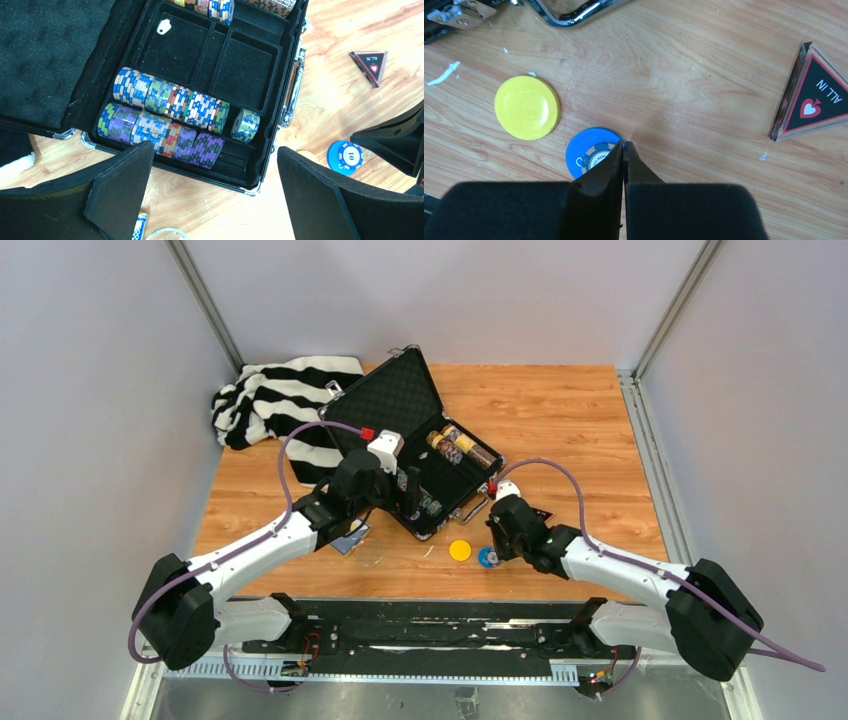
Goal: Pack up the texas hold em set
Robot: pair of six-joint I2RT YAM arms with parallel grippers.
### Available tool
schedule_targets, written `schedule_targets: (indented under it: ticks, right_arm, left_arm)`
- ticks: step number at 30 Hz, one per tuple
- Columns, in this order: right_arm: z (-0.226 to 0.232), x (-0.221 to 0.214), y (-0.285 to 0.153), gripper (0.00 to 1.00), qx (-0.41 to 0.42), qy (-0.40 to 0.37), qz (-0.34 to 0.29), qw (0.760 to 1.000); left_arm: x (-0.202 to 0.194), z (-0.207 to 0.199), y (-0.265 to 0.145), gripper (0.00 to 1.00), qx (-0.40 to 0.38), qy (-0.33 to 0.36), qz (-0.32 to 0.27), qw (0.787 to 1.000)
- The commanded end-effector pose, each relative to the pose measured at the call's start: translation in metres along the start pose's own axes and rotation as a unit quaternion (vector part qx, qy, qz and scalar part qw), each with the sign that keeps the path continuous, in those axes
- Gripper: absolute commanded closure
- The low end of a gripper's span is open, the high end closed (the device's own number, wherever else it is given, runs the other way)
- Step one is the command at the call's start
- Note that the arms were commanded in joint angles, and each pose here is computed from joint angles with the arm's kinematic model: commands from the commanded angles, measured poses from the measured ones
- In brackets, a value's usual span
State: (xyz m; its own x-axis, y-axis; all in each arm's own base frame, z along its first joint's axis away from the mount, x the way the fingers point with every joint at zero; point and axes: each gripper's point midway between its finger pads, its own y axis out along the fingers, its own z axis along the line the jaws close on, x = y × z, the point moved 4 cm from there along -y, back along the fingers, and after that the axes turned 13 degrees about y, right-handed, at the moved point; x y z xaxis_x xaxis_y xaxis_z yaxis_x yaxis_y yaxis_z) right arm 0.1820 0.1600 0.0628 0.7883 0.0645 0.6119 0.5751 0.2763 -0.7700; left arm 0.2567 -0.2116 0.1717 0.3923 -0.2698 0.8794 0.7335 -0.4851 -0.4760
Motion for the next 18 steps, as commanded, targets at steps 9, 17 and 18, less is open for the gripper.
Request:
schedule_targets:
  ticks: [9, 17, 18]
  right_arm:
    - [0.016, 0.015, 0.004, 0.99, 0.017, -0.01, -0.017, 1.0]
    - [0.018, 0.013, 0.005, 0.99, 0.023, -0.01, -0.012, 1.0]
    - [0.017, 0.012, 0.005, 0.99, 0.023, -0.011, -0.012, 1.0]
  left_arm:
    - [0.002, 0.001, -0.003, 0.02, -0.001, 0.007, -0.008, 1.0]
    - [0.001, 0.0, -0.002, 0.02, -0.005, 0.007, -0.006, 1.0]
    - [0.002, 0.0, -0.002, 0.02, -0.005, 0.007, -0.007, 1.0]
